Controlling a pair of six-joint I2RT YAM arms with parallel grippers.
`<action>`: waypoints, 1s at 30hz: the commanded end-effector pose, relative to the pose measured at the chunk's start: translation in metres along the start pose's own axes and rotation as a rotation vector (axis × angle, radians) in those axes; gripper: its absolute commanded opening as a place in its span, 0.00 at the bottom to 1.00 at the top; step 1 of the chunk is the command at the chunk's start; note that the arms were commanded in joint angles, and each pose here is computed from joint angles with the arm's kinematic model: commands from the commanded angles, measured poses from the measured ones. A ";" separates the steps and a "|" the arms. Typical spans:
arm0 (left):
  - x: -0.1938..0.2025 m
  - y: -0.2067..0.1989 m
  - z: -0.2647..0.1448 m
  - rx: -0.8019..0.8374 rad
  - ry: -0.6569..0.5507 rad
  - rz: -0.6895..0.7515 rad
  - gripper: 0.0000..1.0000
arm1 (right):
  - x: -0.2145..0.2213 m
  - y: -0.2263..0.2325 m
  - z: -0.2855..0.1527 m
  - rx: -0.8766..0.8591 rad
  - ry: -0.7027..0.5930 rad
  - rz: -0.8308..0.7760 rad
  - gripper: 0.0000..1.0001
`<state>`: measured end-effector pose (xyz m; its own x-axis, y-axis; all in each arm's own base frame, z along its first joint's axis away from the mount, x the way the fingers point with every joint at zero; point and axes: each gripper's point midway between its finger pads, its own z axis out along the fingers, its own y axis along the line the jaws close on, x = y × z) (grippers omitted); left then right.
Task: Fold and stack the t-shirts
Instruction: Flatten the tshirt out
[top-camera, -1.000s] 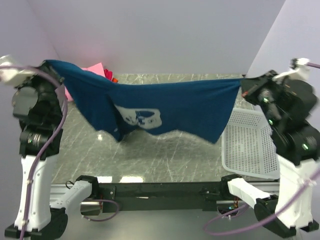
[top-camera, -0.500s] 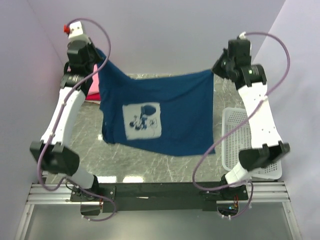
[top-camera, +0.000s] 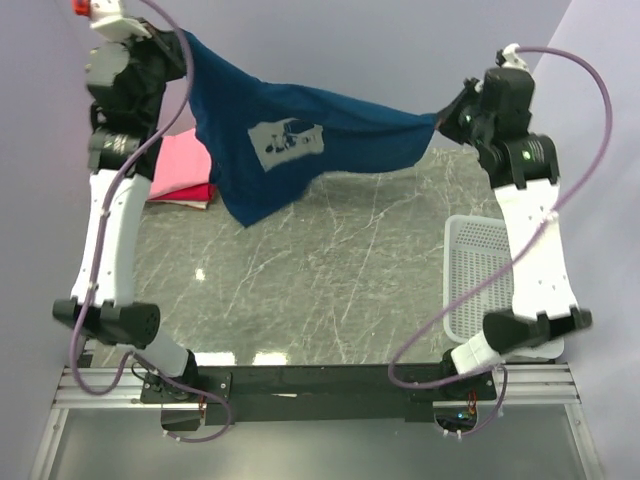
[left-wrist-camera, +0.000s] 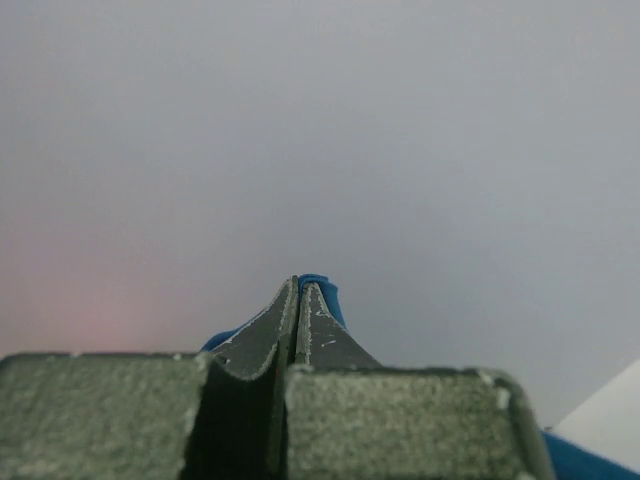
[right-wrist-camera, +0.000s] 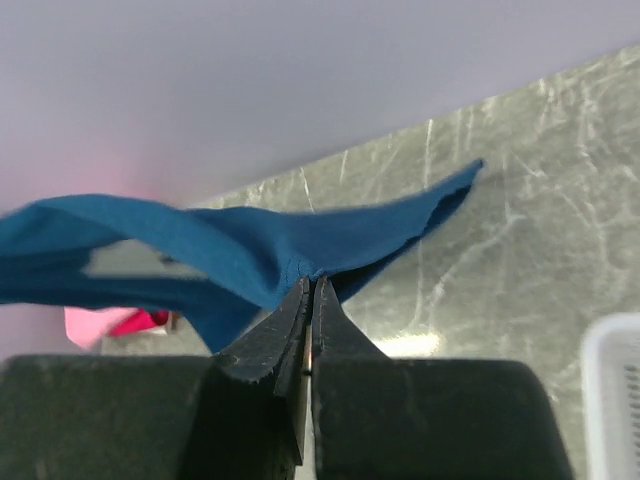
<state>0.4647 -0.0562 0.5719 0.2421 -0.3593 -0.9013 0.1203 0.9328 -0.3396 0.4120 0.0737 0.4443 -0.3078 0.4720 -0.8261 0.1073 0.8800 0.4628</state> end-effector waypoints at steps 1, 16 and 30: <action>-0.101 -0.038 -0.065 0.129 -0.201 -0.021 0.01 | -0.038 0.021 -0.067 -0.137 -0.190 -0.058 0.00; -0.210 -0.053 -0.277 0.207 -0.457 0.019 0.01 | -0.047 0.008 -0.258 -0.328 -0.459 -0.119 0.00; -0.109 -0.068 -0.150 0.332 -0.205 -0.012 0.01 | -0.032 -0.017 -0.161 -0.142 -0.409 -0.070 0.00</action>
<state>0.1836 -0.0505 0.7026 0.5882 -0.4018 -0.7019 0.3932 0.9005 -0.1860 0.2155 0.0380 0.5352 0.1069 0.4309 -0.8960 -0.1284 0.8996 0.4174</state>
